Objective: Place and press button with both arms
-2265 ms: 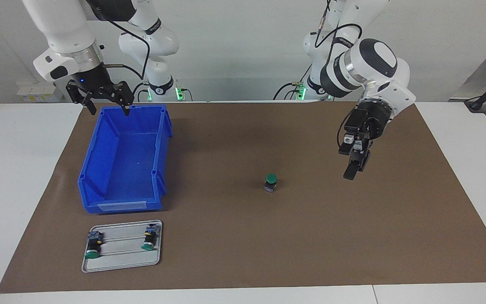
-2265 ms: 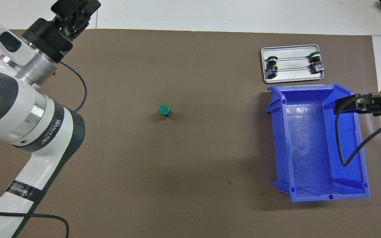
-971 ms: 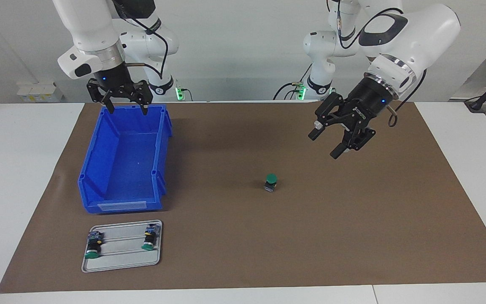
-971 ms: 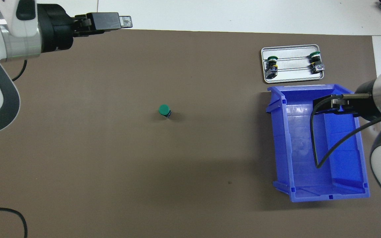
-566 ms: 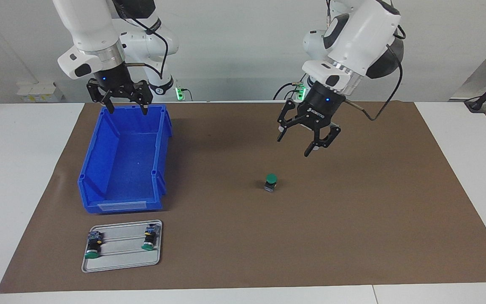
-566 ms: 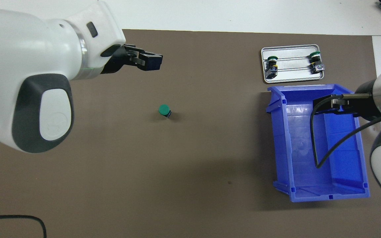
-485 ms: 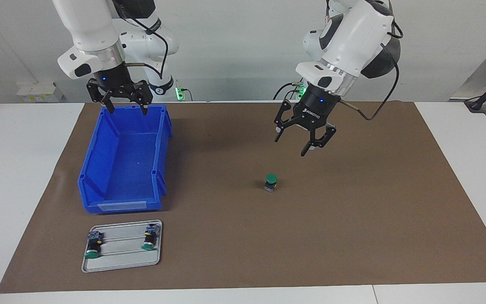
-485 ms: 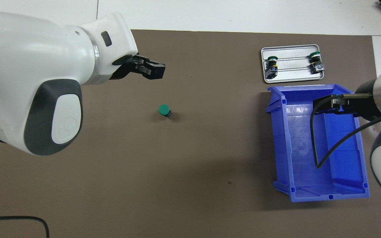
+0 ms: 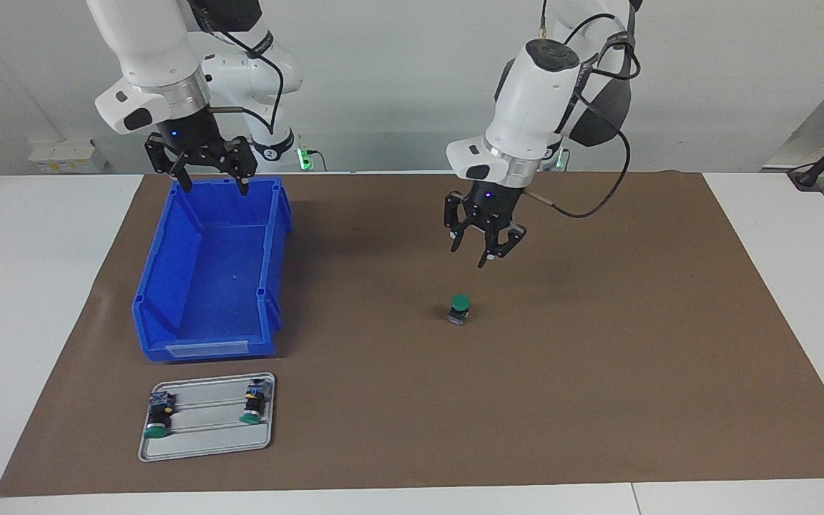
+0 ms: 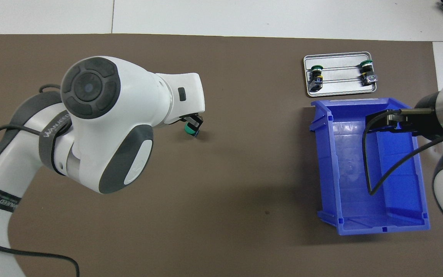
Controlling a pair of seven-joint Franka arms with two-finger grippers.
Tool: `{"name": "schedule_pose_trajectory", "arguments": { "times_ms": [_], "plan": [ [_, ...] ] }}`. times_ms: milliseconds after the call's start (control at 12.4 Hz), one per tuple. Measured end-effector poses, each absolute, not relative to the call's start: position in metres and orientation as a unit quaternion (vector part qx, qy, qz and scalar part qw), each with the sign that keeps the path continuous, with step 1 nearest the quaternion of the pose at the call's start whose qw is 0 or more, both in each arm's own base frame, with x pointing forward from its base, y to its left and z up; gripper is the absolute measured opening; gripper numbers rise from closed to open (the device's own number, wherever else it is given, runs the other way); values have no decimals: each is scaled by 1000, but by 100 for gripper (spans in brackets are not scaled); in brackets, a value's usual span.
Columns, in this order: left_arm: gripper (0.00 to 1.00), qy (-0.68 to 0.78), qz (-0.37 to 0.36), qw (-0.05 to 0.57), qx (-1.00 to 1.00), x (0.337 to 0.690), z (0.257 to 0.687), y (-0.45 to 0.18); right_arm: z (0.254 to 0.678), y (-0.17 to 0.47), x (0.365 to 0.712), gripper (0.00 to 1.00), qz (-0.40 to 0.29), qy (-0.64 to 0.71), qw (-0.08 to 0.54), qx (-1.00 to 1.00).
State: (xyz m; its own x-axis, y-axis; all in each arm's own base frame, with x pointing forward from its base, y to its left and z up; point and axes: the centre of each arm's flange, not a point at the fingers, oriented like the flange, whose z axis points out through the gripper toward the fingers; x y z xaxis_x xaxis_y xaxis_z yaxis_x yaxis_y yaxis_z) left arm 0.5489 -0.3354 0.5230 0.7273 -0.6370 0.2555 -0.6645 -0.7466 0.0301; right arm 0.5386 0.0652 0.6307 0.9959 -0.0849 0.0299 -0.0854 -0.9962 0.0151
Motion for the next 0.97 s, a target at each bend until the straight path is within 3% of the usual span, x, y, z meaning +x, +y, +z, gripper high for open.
{"name": "schedule_pose_trajectory", "arguments": {
  "times_ms": [162, 243, 324, 971],
  "plan": [
    [14, -369, 107, 49, 922, 543, 485, -336, 631, 64, 539, 100, 15, -43, 8, 999],
    [14, -377, 103, 46, 919, 540, 467, -334, 631, 64, 539, 100, 15, -44, 8, 999],
    [3, -385, 100, 44, 917, 537, 453, -332, 631, 64, 539, 100, 15, -44, 8, 999],
    [1, -409, 121, 32, 904, 532, 382, -335, 631, 64, 539, 100, 16, -44, 8, 999]
  ]
}}
